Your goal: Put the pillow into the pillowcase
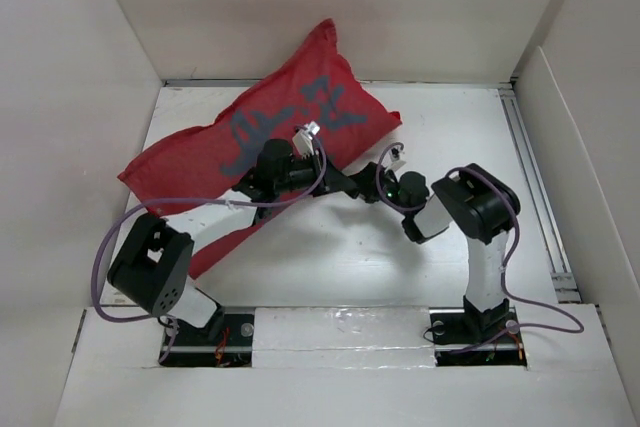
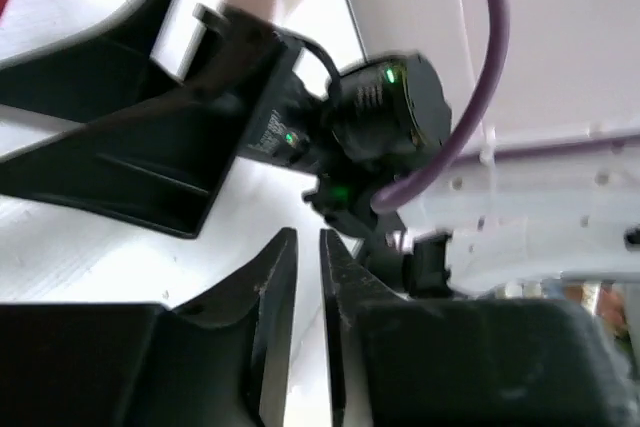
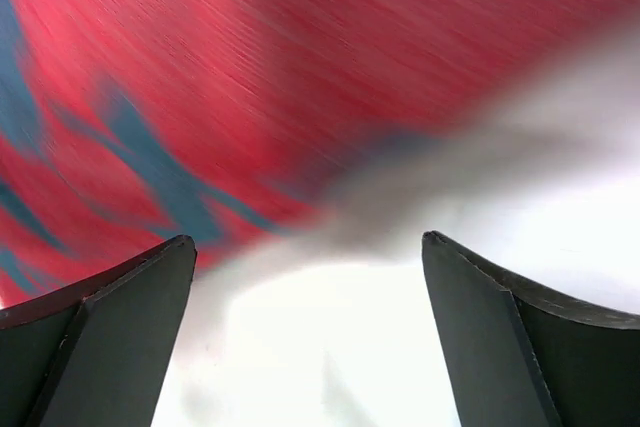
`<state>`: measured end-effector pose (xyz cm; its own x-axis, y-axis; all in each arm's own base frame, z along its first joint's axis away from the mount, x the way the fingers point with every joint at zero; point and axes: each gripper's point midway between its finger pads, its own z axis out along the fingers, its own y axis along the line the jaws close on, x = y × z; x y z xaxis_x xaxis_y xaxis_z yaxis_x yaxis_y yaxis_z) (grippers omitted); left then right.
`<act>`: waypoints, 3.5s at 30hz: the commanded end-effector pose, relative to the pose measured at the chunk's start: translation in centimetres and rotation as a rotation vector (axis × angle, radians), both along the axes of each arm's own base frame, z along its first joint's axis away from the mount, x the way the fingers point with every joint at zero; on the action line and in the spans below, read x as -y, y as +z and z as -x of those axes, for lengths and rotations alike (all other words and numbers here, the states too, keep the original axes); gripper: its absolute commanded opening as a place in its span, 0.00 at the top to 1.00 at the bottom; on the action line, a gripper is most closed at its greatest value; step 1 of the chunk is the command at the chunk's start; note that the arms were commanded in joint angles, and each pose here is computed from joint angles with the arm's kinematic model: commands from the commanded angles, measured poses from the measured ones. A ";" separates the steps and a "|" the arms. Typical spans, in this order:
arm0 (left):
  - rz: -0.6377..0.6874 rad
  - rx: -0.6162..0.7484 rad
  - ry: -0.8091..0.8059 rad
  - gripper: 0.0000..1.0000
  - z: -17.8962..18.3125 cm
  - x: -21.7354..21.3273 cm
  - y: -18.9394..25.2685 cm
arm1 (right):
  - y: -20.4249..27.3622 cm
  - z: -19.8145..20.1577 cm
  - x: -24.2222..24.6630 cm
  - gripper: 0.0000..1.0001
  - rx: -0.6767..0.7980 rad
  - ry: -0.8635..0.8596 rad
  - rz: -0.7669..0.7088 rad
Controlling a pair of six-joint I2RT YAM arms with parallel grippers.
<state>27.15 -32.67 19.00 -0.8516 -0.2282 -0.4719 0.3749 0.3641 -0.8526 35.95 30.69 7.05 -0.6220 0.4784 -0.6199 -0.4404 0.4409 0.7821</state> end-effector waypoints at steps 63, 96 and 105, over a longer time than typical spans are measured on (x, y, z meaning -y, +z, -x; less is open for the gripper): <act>0.419 0.218 -0.260 0.41 -17.0 -9.7 13.1 | 8.9 0.3 -4.9 0.00 0.166 0.183 0.070; -0.038 0.109 -0.123 1.00 -6.7 4.4 0.6 | -0.3 -3.3 7.2 0.00 -0.332 -0.104 0.162; -0.143 0.048 -0.057 1.00 -8.3 6.8 -4.0 | 8.6 2.8 20.9 0.00 -0.213 -0.447 0.099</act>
<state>33.93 -40.19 17.10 -0.8253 -0.0791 -0.5591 0.4997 0.3588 -0.7884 33.01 12.85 9.20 -0.6383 0.6437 -0.4222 0.0566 0.5862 0.8082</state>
